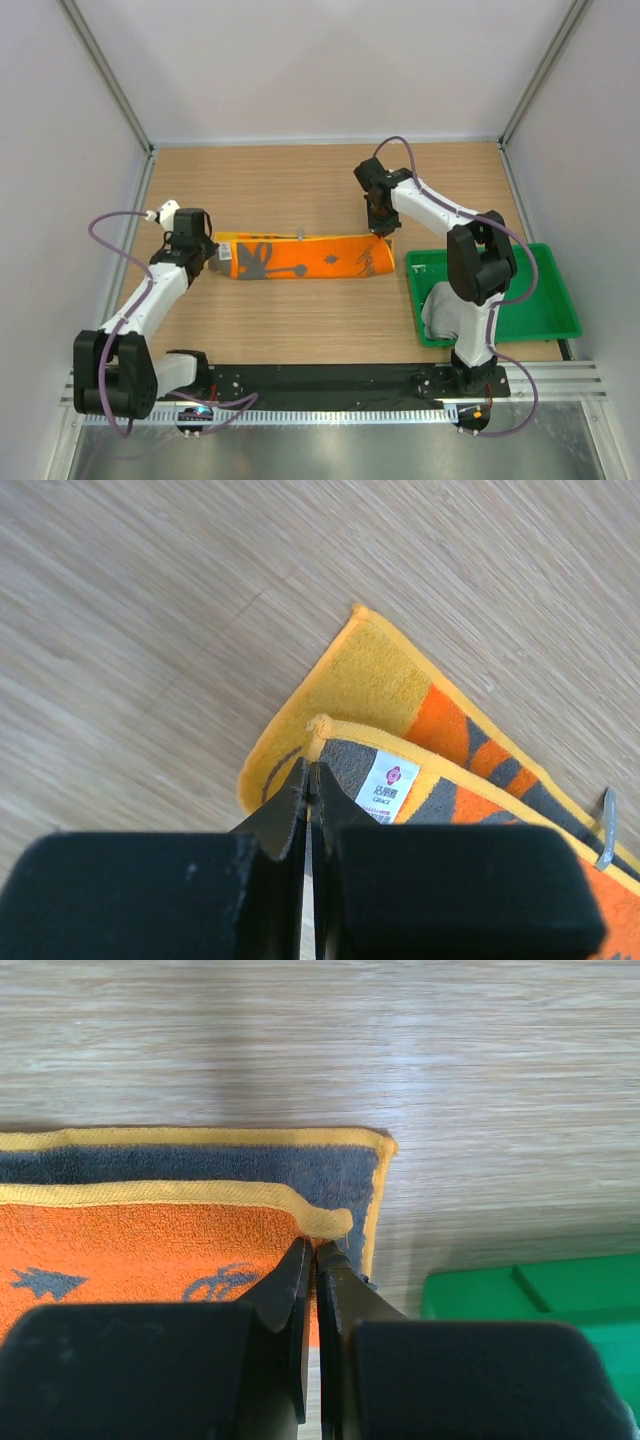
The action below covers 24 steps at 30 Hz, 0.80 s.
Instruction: Roll the towels
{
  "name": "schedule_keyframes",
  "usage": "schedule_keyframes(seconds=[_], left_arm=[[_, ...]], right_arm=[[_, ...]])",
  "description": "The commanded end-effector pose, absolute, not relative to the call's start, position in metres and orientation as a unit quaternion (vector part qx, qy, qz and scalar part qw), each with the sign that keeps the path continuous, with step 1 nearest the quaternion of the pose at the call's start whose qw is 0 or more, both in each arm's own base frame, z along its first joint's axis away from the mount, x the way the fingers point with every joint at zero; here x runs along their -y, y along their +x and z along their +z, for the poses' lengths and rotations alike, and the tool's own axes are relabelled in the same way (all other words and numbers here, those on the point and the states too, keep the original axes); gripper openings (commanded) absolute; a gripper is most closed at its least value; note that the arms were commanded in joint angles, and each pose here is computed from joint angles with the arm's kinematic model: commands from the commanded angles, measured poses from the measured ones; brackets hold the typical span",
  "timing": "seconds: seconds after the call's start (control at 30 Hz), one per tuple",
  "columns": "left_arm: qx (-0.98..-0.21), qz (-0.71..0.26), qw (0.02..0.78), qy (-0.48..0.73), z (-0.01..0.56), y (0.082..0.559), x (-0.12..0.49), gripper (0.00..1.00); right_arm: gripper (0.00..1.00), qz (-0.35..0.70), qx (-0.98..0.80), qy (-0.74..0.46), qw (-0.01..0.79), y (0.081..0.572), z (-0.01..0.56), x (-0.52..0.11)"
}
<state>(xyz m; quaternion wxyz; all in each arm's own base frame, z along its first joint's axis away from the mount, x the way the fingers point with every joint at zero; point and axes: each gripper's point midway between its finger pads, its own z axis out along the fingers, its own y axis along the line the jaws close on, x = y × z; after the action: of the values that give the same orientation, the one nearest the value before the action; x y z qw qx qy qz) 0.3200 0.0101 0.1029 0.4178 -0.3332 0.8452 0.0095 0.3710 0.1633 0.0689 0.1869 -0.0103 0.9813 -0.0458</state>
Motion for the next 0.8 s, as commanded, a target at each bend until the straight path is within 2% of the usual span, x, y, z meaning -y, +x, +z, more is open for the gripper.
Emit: schedule_keyframes(seconds=[0.0, 0.33, 0.7, 0.73, 0.77], left_arm=[[-0.834, -0.028, 0.462, -0.300, 0.129, 0.355, 0.002, 0.00], [-0.848, -0.015, 0.456, -0.271, 0.125, 0.396, 0.005, 0.00], [-0.873, 0.033, 0.402, -0.273, 0.078, 0.415, -0.003, 0.00], [-0.875, 0.037, 0.398, -0.273, 0.075, 0.414, -0.003, 0.00], [-0.874, 0.040, 0.398, -0.275, 0.074, 0.414, -0.005, 0.00]], right_arm=[[0.01, -0.069, -0.973, 0.008, 0.219, 0.371, 0.097, -0.145], [0.01, -0.080, -0.976, 0.012, 0.200, 0.367, 0.075, -0.137], [0.01, -0.091, -0.978, 0.019, 0.185, 0.381, 0.052, -0.128], [0.02, -0.091, -0.979, 0.019, 0.182, 0.381, 0.048, -0.127], [0.17, -0.090, -0.979, 0.020, 0.181, 0.383, 0.046, -0.126]])
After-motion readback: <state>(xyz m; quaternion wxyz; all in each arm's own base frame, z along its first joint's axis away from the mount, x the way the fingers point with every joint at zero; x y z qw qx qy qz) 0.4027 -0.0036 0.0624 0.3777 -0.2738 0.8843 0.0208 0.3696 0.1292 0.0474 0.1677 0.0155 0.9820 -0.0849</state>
